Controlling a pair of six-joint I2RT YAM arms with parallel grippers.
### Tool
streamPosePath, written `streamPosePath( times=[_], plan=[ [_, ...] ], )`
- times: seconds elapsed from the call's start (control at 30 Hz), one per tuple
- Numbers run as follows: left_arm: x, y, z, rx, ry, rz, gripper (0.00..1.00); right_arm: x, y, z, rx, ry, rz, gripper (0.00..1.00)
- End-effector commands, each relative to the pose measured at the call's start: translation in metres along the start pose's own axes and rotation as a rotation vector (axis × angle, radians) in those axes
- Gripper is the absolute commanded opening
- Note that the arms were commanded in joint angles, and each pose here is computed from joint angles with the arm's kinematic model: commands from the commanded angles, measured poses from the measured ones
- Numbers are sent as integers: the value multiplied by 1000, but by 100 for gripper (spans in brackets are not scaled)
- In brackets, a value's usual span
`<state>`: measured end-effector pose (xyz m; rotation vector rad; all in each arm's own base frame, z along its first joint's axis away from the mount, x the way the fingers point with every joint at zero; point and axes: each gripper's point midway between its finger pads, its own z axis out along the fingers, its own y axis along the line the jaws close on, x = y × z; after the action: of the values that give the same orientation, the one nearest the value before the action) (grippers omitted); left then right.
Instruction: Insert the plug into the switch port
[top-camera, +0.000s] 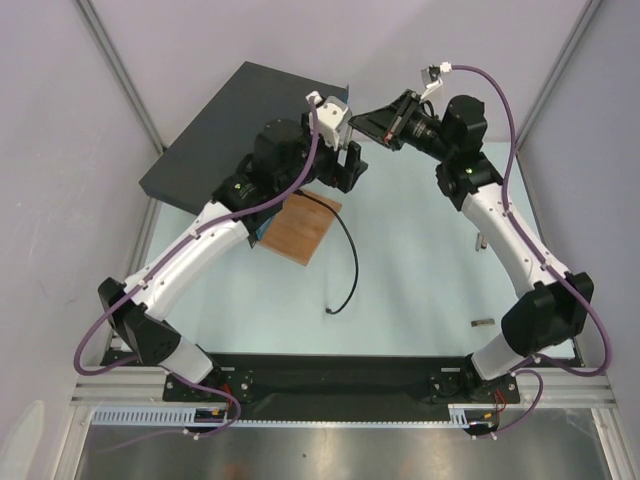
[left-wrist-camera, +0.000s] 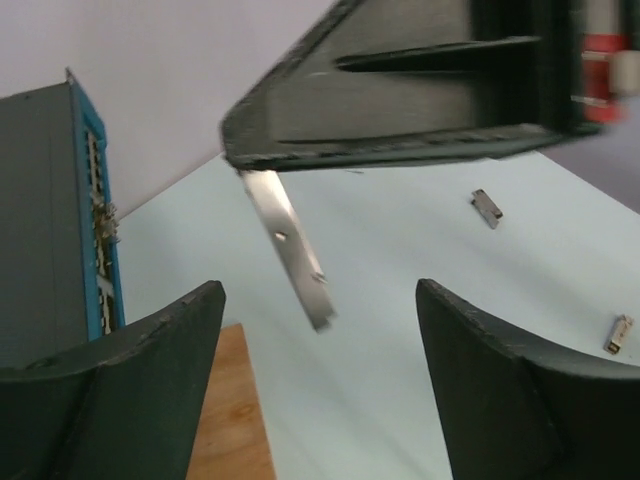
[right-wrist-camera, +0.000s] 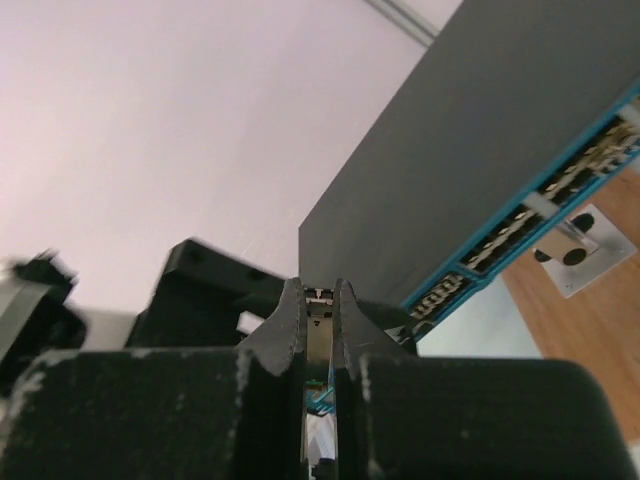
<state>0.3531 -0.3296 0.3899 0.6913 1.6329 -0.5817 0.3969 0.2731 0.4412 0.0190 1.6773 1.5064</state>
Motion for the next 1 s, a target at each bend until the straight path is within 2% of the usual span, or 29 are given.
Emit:
streamPosePath(
  times=[0.0,0.03,0.17,0.2,0.27,0.43,0.47,0.6,0.63,0.67,0.7,0.77,0.8,0.87,0.9,0.97],
  plan=[
    [-30,22,-4,-147,-85,-38,80,-5,36,-11,-58,-63,-81,0],
    [-32,25,-4,-162,-88,-39,77,-1,38,-11,-57,-59,-81,0],
    [-38,29,-11,-182,-111,-39,54,12,36,-13,-42,-34,-91,0],
    [-39,27,-13,-172,-116,-48,51,15,34,-13,-34,-31,-94,0],
    [-37,22,-13,-151,-115,-51,47,19,29,-13,-22,-23,-88,0],
    [-41,8,-20,-75,-148,-64,46,21,27,-16,-16,-25,-90,0],
    [-42,9,-21,-76,-153,-68,43,22,25,-16,-12,-23,-85,0],
    [-44,13,-20,-81,-152,-65,16,25,29,-18,-27,-10,-83,0],
    [-43,6,-19,-37,-145,-62,9,26,30,-19,-34,0,-89,0],
    [-43,5,-20,-17,-141,-66,0,26,31,-21,-41,3,-107,4],
    [-40,9,-21,-6,-130,-76,0,26,30,-22,-44,8,-117,23],
    [-38,0,-25,95,-116,-123,0,19,25,-30,-52,10,-150,47],
    [-36,9,-28,100,-107,-164,0,16,23,-35,-59,11,-191,65],
    [-33,2,-36,200,-85,-194,1,9,14,-49,-69,42,-257,82],
    [-26,6,-39,212,-54,-227,0,12,10,-55,-88,78,-352,98],
    [-23,-5,-48,305,-22,-247,0,7,-7,-68,-38,111,-416,100]
  ],
)
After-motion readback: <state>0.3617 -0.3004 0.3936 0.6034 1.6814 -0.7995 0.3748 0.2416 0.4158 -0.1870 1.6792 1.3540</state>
